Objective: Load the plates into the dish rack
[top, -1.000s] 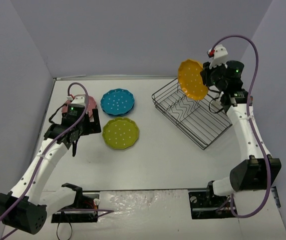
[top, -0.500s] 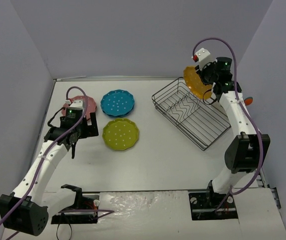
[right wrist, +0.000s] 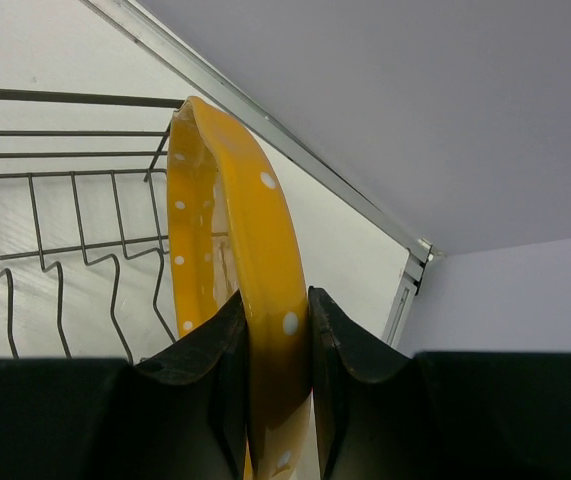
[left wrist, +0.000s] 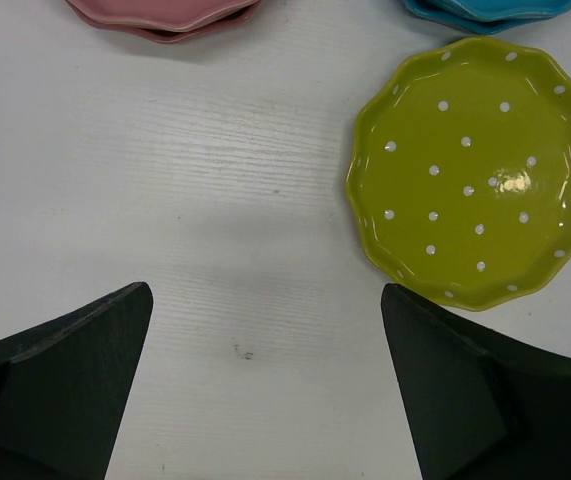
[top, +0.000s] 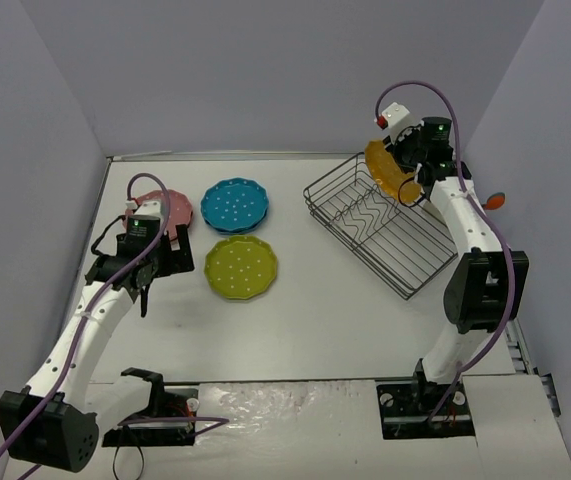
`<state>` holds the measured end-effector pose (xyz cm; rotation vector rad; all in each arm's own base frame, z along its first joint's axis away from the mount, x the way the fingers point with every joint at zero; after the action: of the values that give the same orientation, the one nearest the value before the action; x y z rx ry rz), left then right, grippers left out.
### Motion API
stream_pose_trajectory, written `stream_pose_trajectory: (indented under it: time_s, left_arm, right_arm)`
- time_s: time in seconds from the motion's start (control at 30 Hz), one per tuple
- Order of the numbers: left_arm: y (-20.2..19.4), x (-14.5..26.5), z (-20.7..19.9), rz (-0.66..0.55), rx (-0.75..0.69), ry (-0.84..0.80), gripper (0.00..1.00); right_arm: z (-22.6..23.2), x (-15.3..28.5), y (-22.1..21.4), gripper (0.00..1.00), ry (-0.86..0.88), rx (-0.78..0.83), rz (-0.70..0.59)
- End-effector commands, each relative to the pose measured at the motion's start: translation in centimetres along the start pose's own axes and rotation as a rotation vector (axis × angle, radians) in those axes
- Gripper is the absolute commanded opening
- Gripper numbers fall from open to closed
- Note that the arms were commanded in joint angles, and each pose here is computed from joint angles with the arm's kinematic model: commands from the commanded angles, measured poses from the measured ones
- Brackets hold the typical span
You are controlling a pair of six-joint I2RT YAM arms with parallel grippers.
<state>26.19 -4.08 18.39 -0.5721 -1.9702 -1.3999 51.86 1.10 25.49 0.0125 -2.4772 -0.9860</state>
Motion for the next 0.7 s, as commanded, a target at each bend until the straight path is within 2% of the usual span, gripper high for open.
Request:
stream_pose_trajectory:
  time_s: [0.0,0.47,0.63,0.67]
  left_arm:
    - [1.9,0.5,-0.6,-0.068,0.011,-0.031,0.97]
    - [1.8,0.4,-0.6,-0.057,0.024,-0.04,0.97]
    - [1.7,0.3,-0.2,-0.057,0.028,-0.019,0.97]
    - [1.7,0.3,-0.2,-0.056,0.03,-0.019,0.97]
  right_arm:
    - [-5.0,0.6,4.1,0.0,-0.194,0.037,-0.16]
    - [-1.6,-1.3,1.9,0.01,-0.113,-0.059,-0.16]
    - [-1.2,-1.7,1.6,0.18,-0.114,-0.105,-0.181]
    - [-1.2,-1.7,1.6,0.27,-0.115,-0.115,-0.184]
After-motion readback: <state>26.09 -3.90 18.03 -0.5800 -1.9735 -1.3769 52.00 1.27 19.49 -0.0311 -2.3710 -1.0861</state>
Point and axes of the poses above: each gripper's point midway between its finger pads, its own x axis back along the fingers, its own z axis along the line the jaws close on, y = z × x, the point moved 2 cm from there along x, back along the fingers, and after that the axes turned 11 degrees about x, right-handed, at the moved point
